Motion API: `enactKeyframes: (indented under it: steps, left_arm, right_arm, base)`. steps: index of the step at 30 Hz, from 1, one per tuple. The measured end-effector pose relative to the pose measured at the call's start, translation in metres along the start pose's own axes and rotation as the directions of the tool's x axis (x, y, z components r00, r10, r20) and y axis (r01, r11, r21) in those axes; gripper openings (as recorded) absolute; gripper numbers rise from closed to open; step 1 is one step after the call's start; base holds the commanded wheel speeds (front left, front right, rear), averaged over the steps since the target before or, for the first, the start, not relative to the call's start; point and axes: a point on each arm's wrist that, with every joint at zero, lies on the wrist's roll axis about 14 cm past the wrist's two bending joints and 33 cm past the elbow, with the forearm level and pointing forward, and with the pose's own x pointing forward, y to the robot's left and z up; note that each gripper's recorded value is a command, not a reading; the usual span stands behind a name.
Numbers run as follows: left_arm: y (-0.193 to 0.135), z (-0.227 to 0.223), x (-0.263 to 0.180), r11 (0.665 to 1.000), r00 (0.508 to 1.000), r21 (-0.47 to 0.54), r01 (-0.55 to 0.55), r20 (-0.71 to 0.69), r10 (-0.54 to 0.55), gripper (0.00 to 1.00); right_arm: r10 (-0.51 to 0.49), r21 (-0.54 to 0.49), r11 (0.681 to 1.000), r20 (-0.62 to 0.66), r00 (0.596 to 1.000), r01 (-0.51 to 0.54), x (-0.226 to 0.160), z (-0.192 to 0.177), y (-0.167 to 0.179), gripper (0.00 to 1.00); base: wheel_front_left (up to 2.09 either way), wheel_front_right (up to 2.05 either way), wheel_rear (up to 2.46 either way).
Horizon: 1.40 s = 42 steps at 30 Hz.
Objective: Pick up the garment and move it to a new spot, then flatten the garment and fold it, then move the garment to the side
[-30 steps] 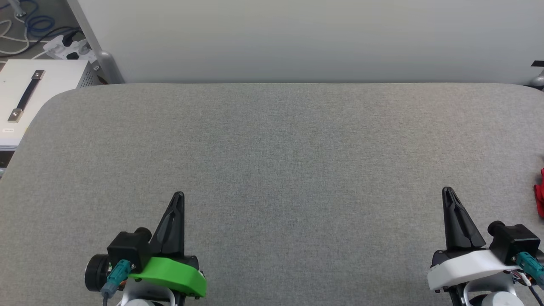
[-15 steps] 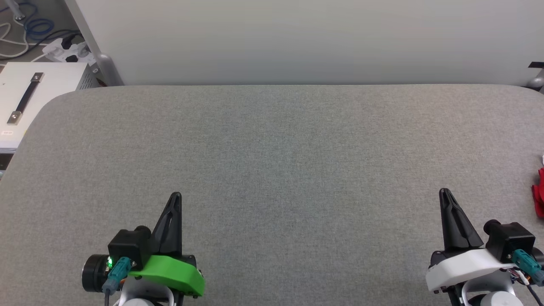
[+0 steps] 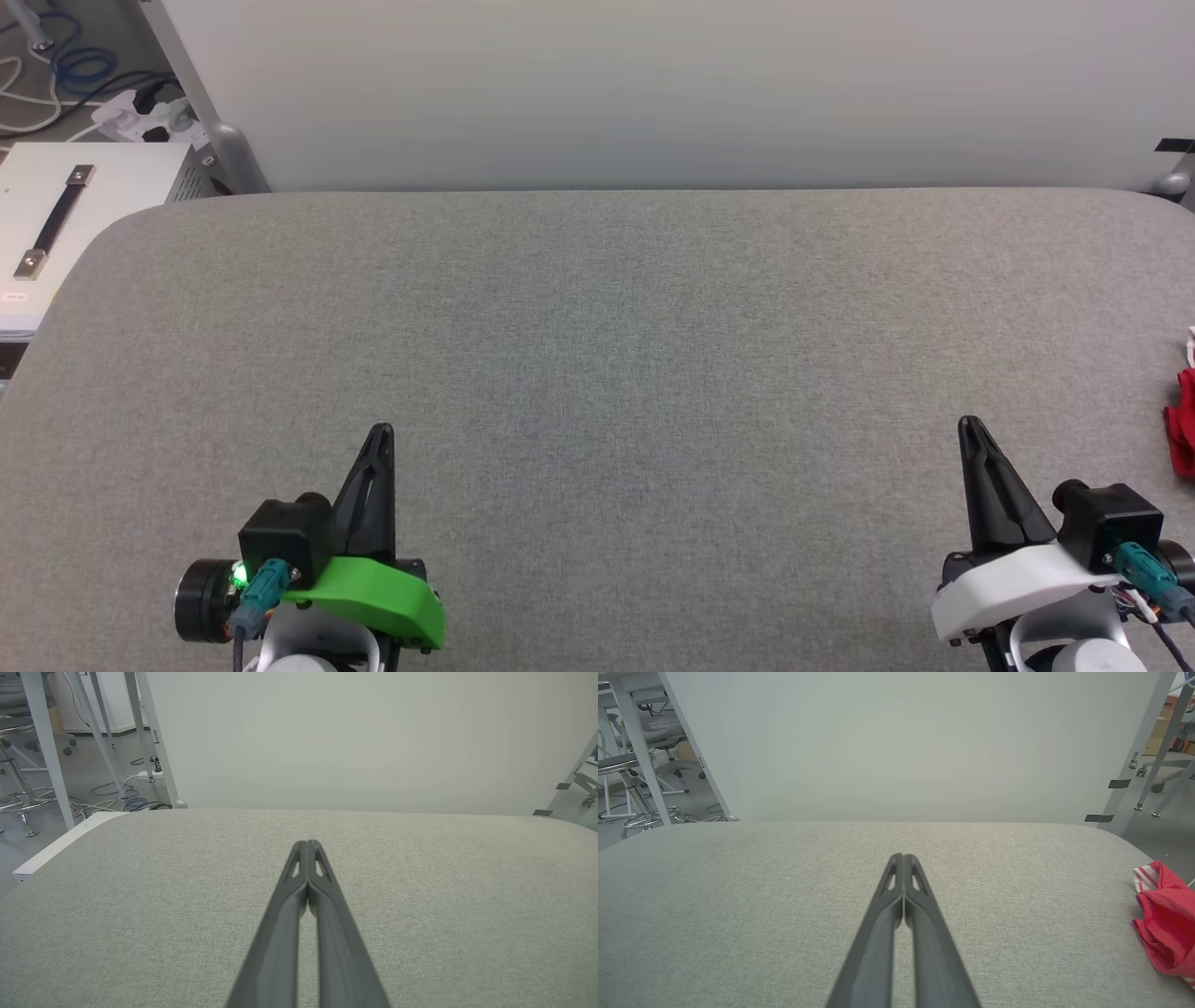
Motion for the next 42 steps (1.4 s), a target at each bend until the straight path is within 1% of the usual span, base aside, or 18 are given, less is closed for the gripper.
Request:
enactKeyframes:
  steps: [42]
  left_arm:
    - [0.0052,0.0025,0.0013,0.996,0.998,0.079,-0.033,-0.046,0.036,0.0]
  right_arm:
    - [0.006,-0.059,0.998,-0.068,0.998,-0.01,-0.0036,-0.0031,0.0034,0.0]
  base:
    - [0.0,0.0,0.0]
